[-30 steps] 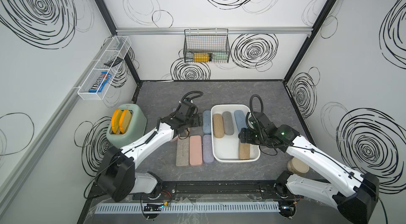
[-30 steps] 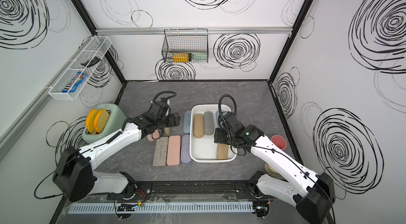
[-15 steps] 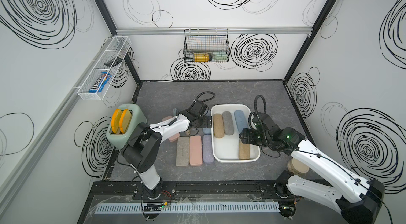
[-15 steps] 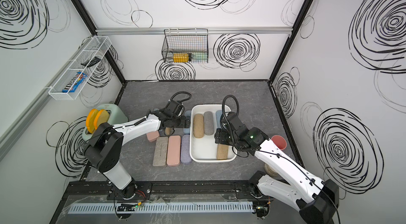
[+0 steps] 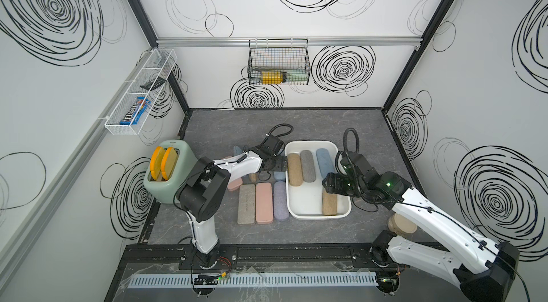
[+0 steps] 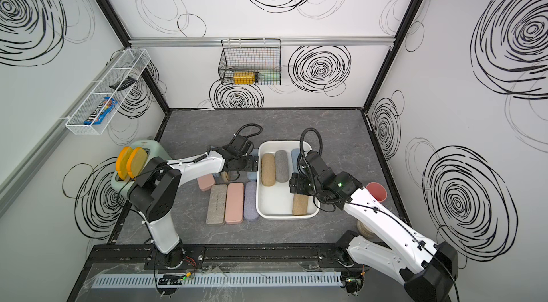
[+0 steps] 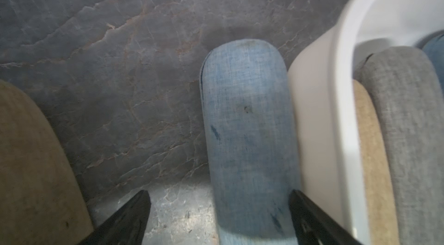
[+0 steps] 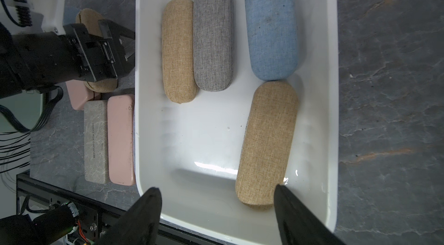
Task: Put the glasses cases into the storage boxes
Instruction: Pick up the glasses case at the center of the board.
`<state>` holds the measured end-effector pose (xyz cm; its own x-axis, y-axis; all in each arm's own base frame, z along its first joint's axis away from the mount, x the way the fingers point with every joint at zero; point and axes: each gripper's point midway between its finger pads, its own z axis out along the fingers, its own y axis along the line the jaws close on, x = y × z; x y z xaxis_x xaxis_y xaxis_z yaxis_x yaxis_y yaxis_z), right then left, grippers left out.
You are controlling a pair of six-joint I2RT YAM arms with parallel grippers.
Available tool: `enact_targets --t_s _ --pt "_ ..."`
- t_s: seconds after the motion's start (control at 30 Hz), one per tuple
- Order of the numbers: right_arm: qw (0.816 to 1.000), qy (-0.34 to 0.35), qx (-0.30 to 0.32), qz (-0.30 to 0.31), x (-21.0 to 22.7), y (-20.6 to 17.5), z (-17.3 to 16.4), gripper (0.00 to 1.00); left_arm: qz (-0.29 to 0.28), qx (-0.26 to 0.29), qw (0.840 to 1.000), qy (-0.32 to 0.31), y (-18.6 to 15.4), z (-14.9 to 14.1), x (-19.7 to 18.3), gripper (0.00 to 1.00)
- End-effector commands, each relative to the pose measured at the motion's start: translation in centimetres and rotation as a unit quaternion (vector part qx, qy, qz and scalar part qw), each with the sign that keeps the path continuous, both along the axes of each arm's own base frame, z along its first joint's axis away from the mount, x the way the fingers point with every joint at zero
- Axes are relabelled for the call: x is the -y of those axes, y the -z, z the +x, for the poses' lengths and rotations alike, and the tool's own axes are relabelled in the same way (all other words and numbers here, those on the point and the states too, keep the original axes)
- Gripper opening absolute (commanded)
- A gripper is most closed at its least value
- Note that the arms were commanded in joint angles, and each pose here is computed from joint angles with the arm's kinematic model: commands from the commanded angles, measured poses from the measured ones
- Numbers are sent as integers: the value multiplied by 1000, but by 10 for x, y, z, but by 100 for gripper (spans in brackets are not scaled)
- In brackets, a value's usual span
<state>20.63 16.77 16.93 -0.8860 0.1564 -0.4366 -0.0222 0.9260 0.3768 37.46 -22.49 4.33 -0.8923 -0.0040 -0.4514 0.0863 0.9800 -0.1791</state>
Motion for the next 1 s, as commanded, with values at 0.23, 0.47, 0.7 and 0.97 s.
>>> enact_targets --t_s 0.23,0.47,0.7,0.97 --pt "1000 7 3 7 -1 2 1 78 47 8 997 -59 -8 6 -32 87" --pt "1000 6 8 14 -3 -1 2 78 28 15 998 -48 -17 9 -22 90" --pt "1000 6 8 16 -2 -2 0 77 14 19 1000 -15 -19 12 5 97" --pt "1000 4 9 21 -2 -2 -2 77 7 4 1000 -24 -9 21 0 94"
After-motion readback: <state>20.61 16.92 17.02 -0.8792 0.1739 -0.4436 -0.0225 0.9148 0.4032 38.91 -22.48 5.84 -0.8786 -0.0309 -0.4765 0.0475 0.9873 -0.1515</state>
